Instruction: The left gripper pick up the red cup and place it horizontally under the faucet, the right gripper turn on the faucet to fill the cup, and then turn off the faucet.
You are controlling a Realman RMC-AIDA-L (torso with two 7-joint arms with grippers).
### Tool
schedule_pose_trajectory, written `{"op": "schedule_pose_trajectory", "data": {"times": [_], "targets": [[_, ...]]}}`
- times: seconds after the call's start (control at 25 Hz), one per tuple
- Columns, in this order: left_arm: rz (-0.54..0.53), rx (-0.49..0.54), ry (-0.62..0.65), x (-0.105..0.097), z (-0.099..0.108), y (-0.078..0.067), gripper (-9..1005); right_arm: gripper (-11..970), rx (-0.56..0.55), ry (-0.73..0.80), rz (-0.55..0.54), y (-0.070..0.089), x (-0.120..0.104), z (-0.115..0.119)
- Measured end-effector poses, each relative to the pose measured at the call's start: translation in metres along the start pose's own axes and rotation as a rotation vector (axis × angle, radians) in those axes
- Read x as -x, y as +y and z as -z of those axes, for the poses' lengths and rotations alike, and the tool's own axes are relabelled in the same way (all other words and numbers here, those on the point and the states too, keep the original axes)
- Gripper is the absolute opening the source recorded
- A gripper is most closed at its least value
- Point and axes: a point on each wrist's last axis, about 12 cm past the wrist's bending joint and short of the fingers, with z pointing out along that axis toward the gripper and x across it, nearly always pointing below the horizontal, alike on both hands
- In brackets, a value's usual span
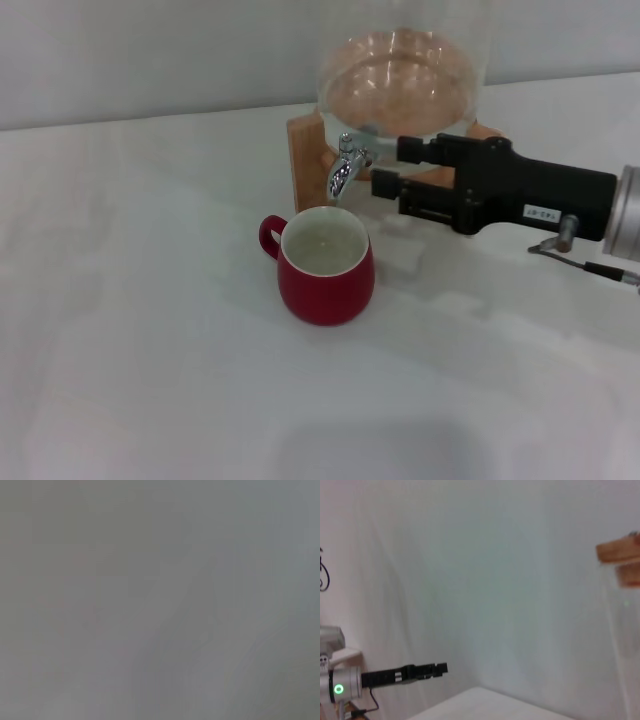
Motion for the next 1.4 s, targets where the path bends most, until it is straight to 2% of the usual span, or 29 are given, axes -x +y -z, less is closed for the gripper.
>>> {"op": "schedule_pose_trajectory", "data": {"times": [0.4, 0.8, 0.92, 1.04, 1.08, 1.16, 1.4], "targets": [[0.006, 0.005, 0.001, -0.002, 0.003, 0.002, 702, 629, -0.118, -0.068, -0.016, -0.019, 0.010, 0.052], [0.045, 0.003, 0.003, -0.006, 0.007, 0.002, 702, 628, -0.314, -0.116, 0.009, -0.045, 0.023, 0.105], [0.060, -0.008, 0.011, -0.011, 0.016, 0.004, 702, 628, -0.369, -0.131, 0.041, -0.052, 0.027, 0.113], [0.079, -0.026, 0.002, -0.014, 0.026, 0.006, 702, 628, -0.476, -0.129, 0.092, -0.065, 0.027, 0.120], [0.088, -0.038, -0.002, -0.015, 0.030, 0.006, 702, 628, -0.476, -0.129, 0.092, -0.065, 0.027, 0.120], [0.124, -0.058, -0.011, -0.018, 0.040, 0.007, 702, 628, -0.538, -0.116, 0.124, -0.071, 0.028, 0.123], [0.298, -0.086, 0.009, -0.020, 0.065, 0.012, 702, 631, -0.615, -0.116, 0.138, -0.079, 0.029, 0.128]]}}
